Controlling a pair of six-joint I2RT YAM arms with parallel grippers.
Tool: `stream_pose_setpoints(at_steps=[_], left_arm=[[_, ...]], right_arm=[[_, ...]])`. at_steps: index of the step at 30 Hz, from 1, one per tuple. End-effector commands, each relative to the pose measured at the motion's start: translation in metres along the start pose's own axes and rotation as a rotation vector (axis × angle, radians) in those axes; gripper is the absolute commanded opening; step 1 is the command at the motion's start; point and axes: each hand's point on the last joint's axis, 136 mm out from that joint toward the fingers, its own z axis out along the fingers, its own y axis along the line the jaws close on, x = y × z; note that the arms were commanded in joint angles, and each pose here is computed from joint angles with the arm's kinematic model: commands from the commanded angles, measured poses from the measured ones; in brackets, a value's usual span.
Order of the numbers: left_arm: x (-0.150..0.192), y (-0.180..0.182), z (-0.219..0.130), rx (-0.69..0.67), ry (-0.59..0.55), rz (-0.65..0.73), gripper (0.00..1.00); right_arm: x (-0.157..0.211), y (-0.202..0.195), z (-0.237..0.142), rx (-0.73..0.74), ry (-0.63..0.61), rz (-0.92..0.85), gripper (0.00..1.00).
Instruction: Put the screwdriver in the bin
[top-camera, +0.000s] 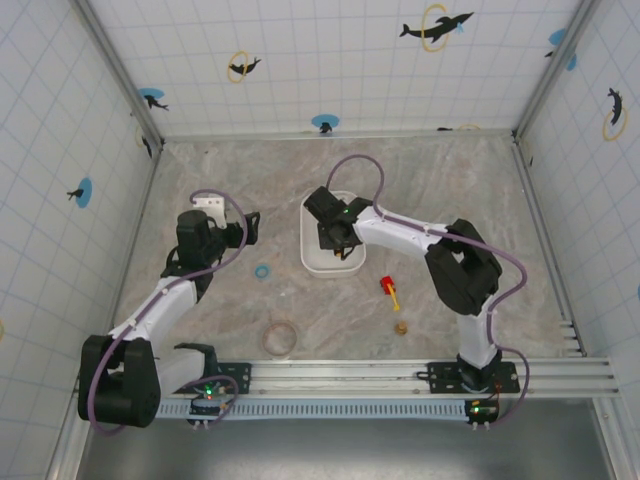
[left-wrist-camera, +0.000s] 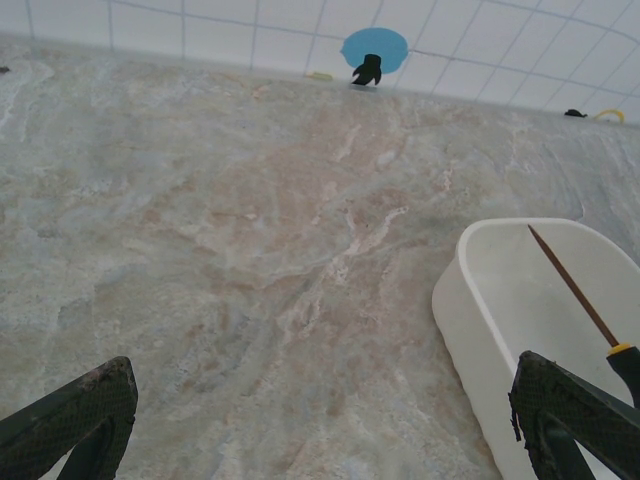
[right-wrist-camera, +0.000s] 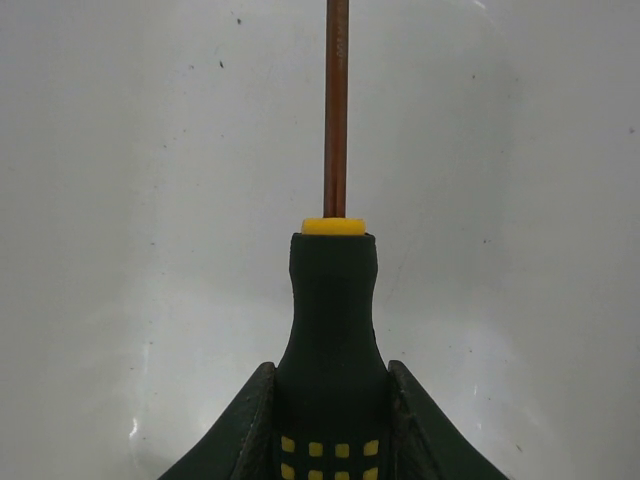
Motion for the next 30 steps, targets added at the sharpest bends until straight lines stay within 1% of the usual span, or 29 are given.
stream_pose_setpoints(at_steps=[1, 13, 19, 23, 30], left_arm=[[0.005, 0.0, -0.002, -0.007, 0.005, 0.02, 0.97], [0.009, 0.003, 0.001, -0.013, 0.015, 0.016, 0.98], [0.011, 0.004, 0.002, -0.015, 0.019, 0.016, 0.98], [0.011, 0.003, 0.003, -0.011, 0.021, 0.016, 0.98], [0.01, 0.003, 0.004, -0.01, 0.021, 0.016, 0.98]], right_arm=[[-0.008, 0.008, -0.001, 0.003, -0.012, 0.008, 0.05], [0.003, 0.014, 0.021, -0.001, 0.043, -0.002, 0.07], [0.007, 0.017, 0.031, -0.007, 0.064, -0.008, 0.11], [0.009, 0.017, 0.035, -0.004, 0.07, -0.01, 0.16], [0.01, 0.019, 0.042, -0.015, 0.081, -0.014, 0.31]])
